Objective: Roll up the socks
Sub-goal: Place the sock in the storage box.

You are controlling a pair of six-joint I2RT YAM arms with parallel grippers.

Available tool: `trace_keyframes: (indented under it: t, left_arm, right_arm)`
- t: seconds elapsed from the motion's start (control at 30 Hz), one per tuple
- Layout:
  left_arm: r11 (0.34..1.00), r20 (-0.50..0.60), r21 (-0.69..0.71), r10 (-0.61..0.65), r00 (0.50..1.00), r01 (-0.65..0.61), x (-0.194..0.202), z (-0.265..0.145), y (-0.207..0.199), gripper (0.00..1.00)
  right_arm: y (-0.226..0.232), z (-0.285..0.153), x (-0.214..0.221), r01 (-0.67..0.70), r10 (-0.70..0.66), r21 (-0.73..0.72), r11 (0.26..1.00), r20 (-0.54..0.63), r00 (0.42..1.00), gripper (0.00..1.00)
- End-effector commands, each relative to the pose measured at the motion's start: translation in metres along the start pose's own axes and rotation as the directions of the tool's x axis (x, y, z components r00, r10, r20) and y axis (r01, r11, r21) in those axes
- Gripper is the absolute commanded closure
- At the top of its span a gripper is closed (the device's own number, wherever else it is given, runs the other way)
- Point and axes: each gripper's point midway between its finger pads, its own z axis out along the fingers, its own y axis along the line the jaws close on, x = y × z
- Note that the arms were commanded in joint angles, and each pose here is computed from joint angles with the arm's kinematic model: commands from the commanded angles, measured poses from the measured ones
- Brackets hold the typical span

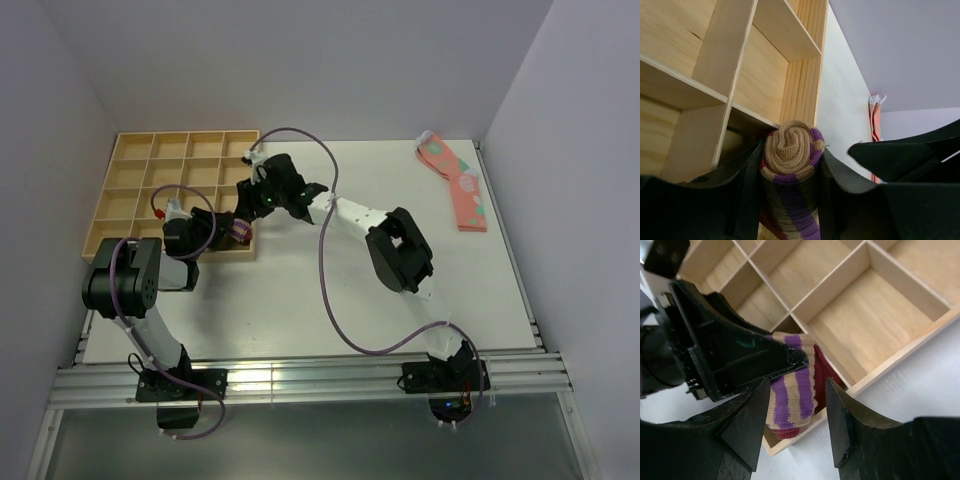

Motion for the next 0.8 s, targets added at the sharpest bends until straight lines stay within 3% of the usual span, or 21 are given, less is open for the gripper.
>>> trace_keyframes:
  t: [0.0, 0.77]
  left_arm:
    - [1.0, 0.017, -0.011, 0.017, 1.0, -0.017, -0.007, 0.006, 0.004, 1.0]
    - [1.0, -0.005, -0.015, 0.007, 1.0, -0.007, -0.005, 0.012, 0.004, 1.0]
  right_arm:
    - [0.008, 0.006, 0.0, 0.067, -0.067, -0.051, 0.996, 0.005, 0.998, 0.44]
    - [0.015, 0.025, 0.038, 0.115, -0.128, -0.122, 0.986, -0.112, 0.985, 0.42]
